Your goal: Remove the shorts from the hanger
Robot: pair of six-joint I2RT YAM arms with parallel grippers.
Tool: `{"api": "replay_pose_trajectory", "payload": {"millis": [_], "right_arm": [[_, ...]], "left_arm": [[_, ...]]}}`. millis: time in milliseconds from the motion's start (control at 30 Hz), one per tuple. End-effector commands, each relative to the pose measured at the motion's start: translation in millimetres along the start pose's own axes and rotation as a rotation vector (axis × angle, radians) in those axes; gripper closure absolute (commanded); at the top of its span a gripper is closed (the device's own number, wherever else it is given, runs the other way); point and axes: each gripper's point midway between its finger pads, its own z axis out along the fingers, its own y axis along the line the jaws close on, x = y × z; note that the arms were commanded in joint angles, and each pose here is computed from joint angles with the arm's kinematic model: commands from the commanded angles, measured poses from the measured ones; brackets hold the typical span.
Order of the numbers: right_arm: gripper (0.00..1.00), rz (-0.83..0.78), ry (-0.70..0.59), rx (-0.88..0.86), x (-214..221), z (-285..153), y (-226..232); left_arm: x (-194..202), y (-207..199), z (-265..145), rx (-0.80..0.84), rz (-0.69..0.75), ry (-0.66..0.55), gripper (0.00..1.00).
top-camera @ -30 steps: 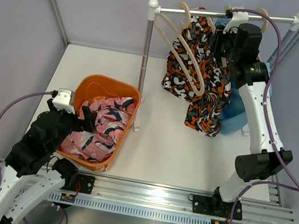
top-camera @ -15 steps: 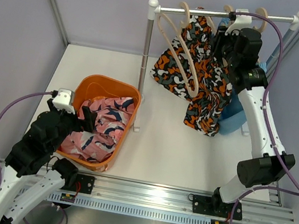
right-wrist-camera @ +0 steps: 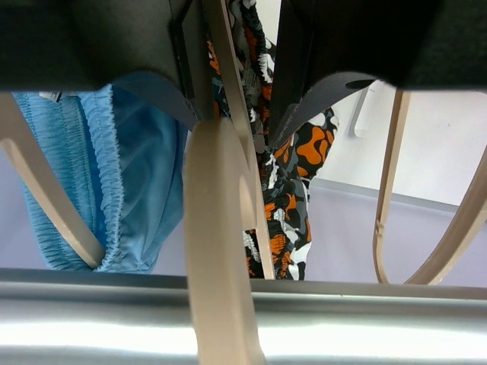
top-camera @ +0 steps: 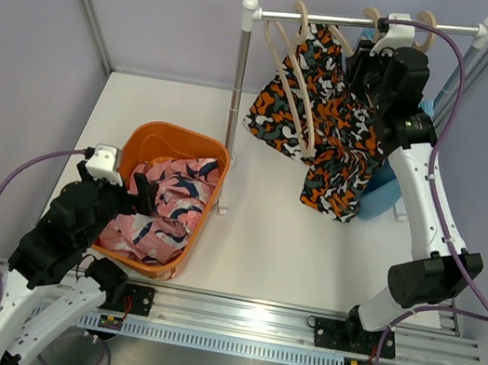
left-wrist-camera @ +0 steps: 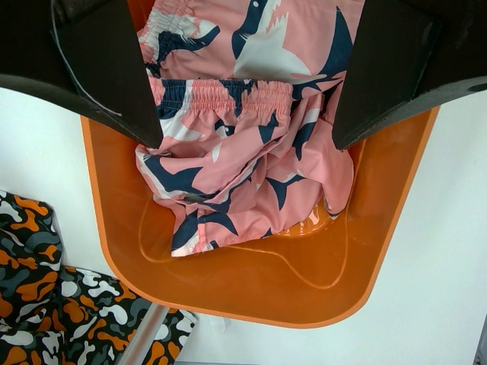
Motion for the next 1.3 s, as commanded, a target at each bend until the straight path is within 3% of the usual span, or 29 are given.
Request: {"api": "replay_pose_trajectory", "payload": {"millis": [0,400,633,700,767,1267], "right_arm": [[0.59,-0.005,-0.083,-0.013,-29,-4,1],[0.6,-0.008,-0.051,-0.021,-18,12,3],[0.76,-0.01,-0.03,-0.019,-13,15,2],[0.92,-0.007,-0.034,-0.015,-15,13,2],[1.0,-0.007,-0.039,-0.012,-18,10,1],[1.0,0.044,-0.165,0.015,-76,-53,-4]], "left_arm": [[-1,-5,4,0.028,0.018,-0.004,0.01],[0,-5,4,0.027,0.019,0.0,0.01],[0,-5,4,0.027,0.019,0.0,0.01],[0,-5,4,0.027,0.019,0.0,0.01],[0,-5,4,0.027,0.019,0.0,0.01],[1,-7,8,0.029,0.022,0.012,0.01]]}}
